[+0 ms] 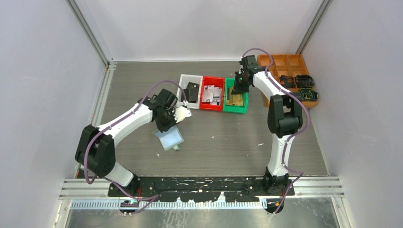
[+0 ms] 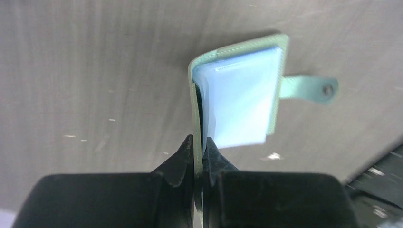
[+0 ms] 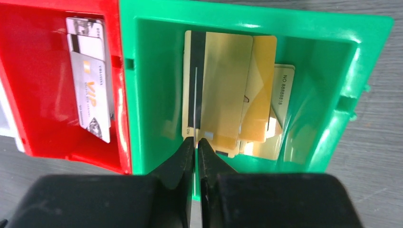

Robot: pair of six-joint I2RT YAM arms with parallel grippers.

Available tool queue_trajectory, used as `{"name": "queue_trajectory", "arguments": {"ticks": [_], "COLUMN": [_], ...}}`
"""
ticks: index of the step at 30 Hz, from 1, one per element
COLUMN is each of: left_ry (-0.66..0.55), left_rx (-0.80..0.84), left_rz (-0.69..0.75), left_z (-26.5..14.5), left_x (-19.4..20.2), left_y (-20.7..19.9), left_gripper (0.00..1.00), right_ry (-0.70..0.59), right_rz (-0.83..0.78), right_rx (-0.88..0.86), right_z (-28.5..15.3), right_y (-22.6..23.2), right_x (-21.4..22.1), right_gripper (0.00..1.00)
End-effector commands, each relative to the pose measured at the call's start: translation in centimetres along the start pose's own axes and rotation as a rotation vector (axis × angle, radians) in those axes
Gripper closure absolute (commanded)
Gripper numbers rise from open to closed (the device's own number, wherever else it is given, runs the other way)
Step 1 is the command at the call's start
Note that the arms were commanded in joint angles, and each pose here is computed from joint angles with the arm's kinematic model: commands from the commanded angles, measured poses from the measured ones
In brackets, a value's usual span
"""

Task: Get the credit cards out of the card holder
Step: Place the credit card in the storage box.

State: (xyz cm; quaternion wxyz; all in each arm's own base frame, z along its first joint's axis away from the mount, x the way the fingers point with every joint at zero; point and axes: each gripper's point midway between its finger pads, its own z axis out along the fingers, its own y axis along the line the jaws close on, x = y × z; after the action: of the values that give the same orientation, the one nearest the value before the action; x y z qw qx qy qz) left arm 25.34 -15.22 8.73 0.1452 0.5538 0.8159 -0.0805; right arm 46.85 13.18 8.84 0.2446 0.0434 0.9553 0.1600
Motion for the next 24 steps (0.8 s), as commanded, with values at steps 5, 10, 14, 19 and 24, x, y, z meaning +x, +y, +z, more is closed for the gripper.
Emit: {"name": "queue_trajectory", "arguments": {"ticks": [5,10,14,19,24], "left_ry": [-0.012,-0.015,-0.057,-0.153,-0.123], "left_rx": [-0.558,-0.655,-0.608,-0.614,-0.664], "left_rz": [0.248,0.235,0.082,-0.015,0.095], "left_z": [-0.2,-0.2,-0.6,-1.5,-0.4], "left_x": [-3.4,-4.3,-4.6,-5.6,-5.6], "left_y": [7.0,8.2,6.8,5.4,5.9], "left_gripper": [1.0,1.0,1.0,1.0,0.97], "right_ry": [-0.077,-0.124,-0.2,-0.287,-0.3], "right_rz": [-0.029,-0.056,-0.05,-0.051,-0.012], "right_rx": [0.047,0.124,0.151,-0.002,-0.13], "right_z": [-0.9,-2.4,-4.7,-8.5,-10.6], "right_y": [0.5,0.2,0.6,4.9,7.6], "right_x": [-2.4,-3.1,-3.9,-3.7,-2.2], "right_gripper": [0.71,0.57,0.56,0.52,0.47]}}
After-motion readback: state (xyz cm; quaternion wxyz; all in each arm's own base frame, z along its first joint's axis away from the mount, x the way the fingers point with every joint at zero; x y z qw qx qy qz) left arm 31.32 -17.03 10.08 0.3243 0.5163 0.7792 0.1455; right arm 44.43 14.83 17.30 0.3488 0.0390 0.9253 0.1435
